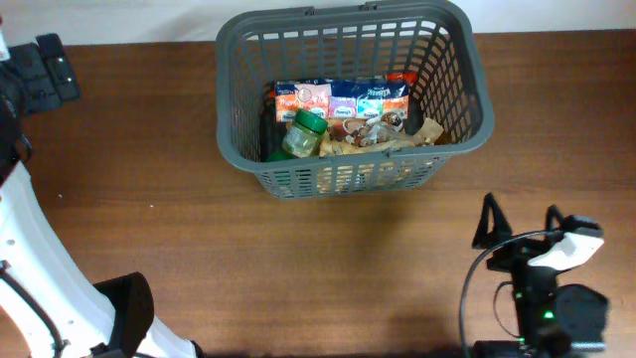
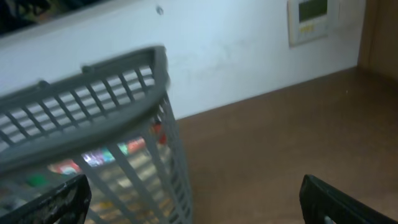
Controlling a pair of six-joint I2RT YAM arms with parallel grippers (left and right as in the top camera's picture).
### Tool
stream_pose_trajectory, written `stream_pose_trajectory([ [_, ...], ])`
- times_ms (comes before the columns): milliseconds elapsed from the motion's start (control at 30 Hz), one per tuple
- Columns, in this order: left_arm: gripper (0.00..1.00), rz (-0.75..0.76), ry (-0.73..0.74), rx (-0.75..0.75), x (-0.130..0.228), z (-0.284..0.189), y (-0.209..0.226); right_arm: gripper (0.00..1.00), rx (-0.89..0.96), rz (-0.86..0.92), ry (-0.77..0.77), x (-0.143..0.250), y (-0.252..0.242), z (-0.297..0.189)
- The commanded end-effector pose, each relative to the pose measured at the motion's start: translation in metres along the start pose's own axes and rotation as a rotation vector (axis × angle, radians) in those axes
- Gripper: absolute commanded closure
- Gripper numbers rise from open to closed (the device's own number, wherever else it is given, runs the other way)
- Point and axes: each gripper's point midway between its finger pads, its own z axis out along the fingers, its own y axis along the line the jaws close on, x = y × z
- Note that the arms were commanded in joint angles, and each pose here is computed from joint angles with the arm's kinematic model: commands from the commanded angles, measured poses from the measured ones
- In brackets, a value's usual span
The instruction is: Pack container
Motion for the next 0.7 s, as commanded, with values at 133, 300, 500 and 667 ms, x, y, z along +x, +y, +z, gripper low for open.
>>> stream_pose_trajectory([
  [133, 0.01, -0.014, -0.004, -0.004, 0.0, -0.001, 0.002, 0.01, 0.021, -0.005, 0.039, 0.07, -0.021, 0.008],
  [300, 0.01, -0.014, -0.004, -0.004, 0.0, -0.001, 0.002, 0.01, 0.046, -0.015, 0.095, 0.105, -0.032, 0.019],
  [500, 0.01, -0.014, -0.004, -0.004, 0.0, -0.001, 0.002, 0.01, 0.039, -0.019, 0.064, 0.101, -0.031, 0.021],
  [667, 0.01, -0.014, -0.004, -0.004, 0.0, -0.001, 0.002, 0.01, 0.039, -0.019, 0.065, 0.101, -0.031, 0.021],
])
